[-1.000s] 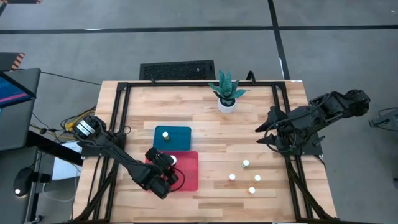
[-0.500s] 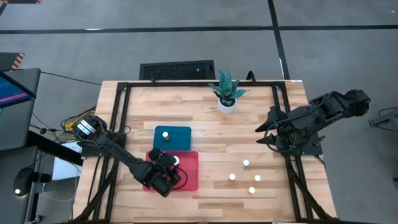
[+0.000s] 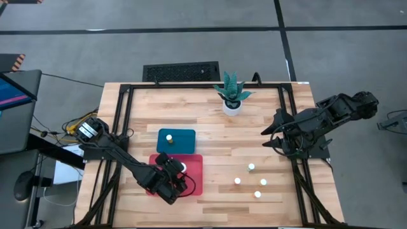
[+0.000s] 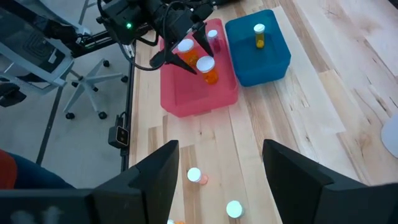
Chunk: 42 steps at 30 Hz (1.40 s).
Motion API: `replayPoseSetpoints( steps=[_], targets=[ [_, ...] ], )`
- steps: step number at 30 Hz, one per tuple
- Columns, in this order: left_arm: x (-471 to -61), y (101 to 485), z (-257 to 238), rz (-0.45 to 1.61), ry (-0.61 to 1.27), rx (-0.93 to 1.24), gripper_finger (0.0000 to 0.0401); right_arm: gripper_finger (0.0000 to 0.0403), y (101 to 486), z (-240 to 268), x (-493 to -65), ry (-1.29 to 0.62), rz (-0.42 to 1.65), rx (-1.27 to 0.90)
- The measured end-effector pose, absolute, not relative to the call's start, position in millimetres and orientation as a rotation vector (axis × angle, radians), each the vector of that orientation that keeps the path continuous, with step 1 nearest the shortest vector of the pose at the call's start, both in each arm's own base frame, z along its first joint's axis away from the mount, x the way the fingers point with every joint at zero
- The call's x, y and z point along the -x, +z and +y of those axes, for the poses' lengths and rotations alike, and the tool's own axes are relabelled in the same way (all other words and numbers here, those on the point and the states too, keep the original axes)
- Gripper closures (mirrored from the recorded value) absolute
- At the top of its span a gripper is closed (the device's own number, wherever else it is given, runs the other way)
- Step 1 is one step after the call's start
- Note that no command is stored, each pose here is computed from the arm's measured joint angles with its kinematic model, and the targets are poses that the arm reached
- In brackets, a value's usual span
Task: Pick and place medicine bottles into bin by pill shape (circle, oval)
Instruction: Put the large orange capsule bottle into the red bin, then put the small orange capsule bottle into the red bin
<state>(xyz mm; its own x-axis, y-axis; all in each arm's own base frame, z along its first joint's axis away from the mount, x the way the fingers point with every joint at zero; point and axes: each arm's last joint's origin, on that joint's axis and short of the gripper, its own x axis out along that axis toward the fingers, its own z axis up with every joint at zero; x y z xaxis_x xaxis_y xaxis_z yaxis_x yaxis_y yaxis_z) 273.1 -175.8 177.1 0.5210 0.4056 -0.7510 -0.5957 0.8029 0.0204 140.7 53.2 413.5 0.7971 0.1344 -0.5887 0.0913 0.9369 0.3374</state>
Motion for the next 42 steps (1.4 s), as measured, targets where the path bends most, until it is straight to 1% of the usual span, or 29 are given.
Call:
replayPoseSetpoints(
  steps=[5, 13, 19, 22, 25, 29, 34, 38, 42],
  targets=[
    [-274, 185, -176, 0.835, 0.619, 0.230, 0.0122, 0.0163, 413, 53, -141, 0.024, 0.652, -0.363],
    [-270, 187, -174, 0.861, 0.632, 0.201, 0.0122, 0.0163, 413, 53, -141, 0.024, 0.651, -0.363],
    [-260, 213, -167, 0.824, 0.614, 0.236, 0.0121, 0.0163, 414, 53, -141, 0.024, 0.651, -0.364],
    [-252, 233, -161, 0.784, 0.604, 0.265, 0.0121, 0.0163, 413, 53, -141, 0.022, 0.652, -0.370],
    [-245, 254, -155, 0.714, 0.578, 0.331, 0.0121, 0.0163, 413, 53, -141, 0.021, 0.652, -0.370],
    [-243, 285, -151, 0.537, 0.515, 0.406, 0.0122, 0.0163, 413, 53, -141, 0.020, 0.652, -0.374],
    [-259, 317, -153, 0.329, 0.351, 0.407, 0.0122, 0.0163, 413, 53, -141, 0.016, 0.653, -0.389],
    [-282, 327, -159, 0.207, 0.219, 0.371, 0.0122, 0.0163, 413, 53, -141, 0.015, 0.653, -0.392],
    [-306, 318, -161, 0.144, 0.179, 0.341, 0.0122, 0.0163, 413, 53, -141, 0.013, 0.653, -0.397]
  ],
)
